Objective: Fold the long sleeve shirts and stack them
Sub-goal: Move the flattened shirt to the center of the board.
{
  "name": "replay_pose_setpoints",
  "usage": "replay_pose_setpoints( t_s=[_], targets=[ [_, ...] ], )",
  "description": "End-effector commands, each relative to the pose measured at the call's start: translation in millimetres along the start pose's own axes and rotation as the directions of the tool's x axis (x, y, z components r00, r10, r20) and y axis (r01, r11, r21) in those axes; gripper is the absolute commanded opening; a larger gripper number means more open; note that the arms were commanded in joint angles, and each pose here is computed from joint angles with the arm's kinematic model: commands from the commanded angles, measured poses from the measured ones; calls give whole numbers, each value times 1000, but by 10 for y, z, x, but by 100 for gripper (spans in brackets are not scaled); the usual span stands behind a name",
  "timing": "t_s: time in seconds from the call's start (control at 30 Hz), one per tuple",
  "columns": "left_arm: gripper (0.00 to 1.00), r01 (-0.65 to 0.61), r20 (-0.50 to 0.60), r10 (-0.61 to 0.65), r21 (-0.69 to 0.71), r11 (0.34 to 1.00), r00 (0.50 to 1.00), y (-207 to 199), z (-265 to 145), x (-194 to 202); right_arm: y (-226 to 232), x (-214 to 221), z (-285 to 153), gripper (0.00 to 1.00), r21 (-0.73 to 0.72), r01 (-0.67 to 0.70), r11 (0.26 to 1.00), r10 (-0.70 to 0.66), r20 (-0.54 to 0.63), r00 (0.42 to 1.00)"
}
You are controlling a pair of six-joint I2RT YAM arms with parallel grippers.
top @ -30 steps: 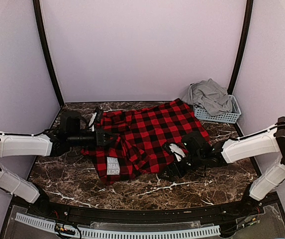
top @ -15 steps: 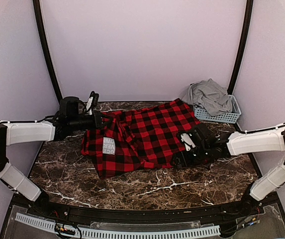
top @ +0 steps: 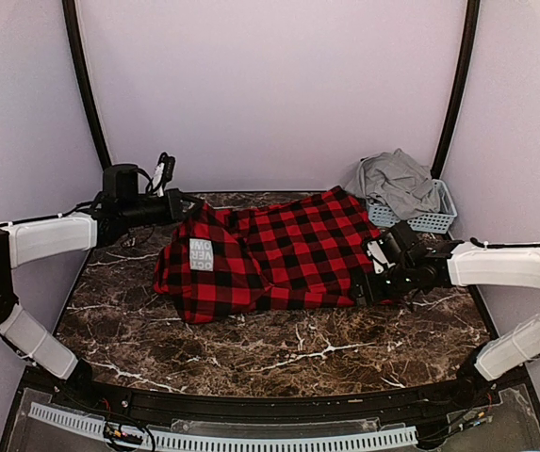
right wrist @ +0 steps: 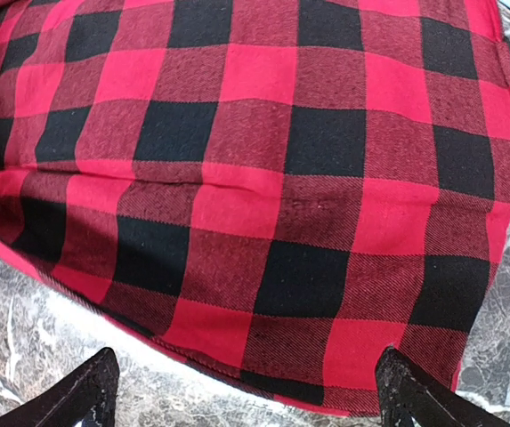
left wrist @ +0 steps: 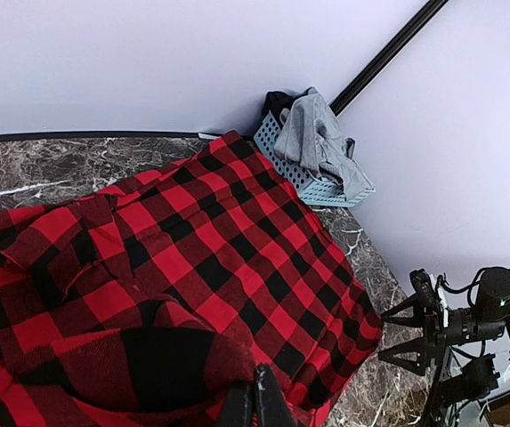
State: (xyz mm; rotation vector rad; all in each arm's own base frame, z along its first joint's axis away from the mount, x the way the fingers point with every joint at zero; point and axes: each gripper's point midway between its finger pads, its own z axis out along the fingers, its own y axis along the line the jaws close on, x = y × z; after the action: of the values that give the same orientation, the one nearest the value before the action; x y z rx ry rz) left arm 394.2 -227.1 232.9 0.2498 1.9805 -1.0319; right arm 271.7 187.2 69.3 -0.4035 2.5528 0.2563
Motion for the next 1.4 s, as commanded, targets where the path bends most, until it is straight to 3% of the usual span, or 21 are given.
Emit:
replay_pose_setpoints(
  t_s=[0.0, 0.47, 0.83, 1.37],
  targets=[
    [0, -17, 28, 17, 2, 1000, 999, 2, -23, -242, 155, -29, -41, 97, -86, 75, 993, -73, 27, 997],
    [0, -13, 13, 13, 15, 1000, 1000, -16, 10, -275, 219, 84, 86, 94, -82, 159, 984, -160, -8, 987],
    [0, -19, 13, 19, 23, 1000, 1000, -57, -2, -320, 101, 191, 267, 81, 3, 167, 986, -166, -85, 982],
    [0, -38, 12, 38, 7, 999, 999, -61, -40, -355, 190, 204, 249, 14, -7, 195, 981, -194, -93, 977]
  ],
)
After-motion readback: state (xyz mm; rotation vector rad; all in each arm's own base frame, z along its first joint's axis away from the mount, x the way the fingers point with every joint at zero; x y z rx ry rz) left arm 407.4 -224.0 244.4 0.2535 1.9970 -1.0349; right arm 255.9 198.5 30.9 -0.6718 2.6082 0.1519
